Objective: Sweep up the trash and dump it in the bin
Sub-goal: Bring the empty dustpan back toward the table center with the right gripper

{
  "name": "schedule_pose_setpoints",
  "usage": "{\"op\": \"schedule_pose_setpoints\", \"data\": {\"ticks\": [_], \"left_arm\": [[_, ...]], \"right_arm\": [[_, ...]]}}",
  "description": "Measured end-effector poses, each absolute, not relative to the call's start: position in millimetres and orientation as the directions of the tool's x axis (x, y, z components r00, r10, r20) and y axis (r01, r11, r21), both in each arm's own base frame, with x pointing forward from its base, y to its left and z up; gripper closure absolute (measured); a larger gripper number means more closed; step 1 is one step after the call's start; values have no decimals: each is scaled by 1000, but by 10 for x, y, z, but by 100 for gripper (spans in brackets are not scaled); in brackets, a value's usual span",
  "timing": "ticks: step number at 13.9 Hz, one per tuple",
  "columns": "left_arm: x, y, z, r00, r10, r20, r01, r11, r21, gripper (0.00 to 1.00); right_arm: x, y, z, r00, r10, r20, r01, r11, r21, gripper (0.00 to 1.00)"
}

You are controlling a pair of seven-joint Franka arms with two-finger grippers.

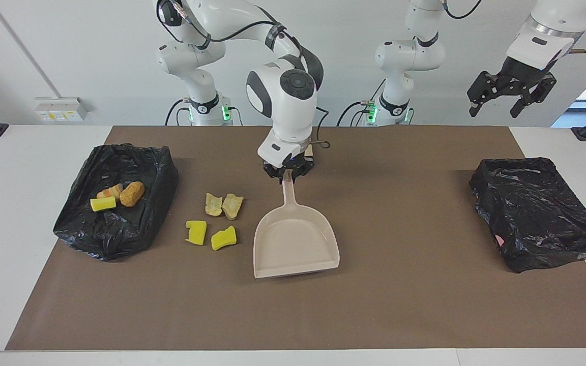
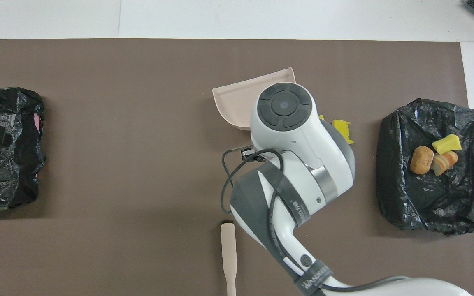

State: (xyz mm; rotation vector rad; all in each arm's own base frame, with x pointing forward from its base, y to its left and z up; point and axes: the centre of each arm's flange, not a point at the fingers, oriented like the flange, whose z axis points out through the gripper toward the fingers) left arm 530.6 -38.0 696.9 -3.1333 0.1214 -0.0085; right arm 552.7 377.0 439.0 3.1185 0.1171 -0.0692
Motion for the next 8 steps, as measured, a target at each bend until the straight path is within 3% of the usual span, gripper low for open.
{"op": "schedule_pose_setpoints", "data": {"ticks": [8], "left_arm": [[5306, -364, 6969, 998, -64, 4, -64, -998, -7, 0]], "right_arm": [[5437, 4273, 3976, 999, 3, -33, 1, -998, -70, 67]]}}
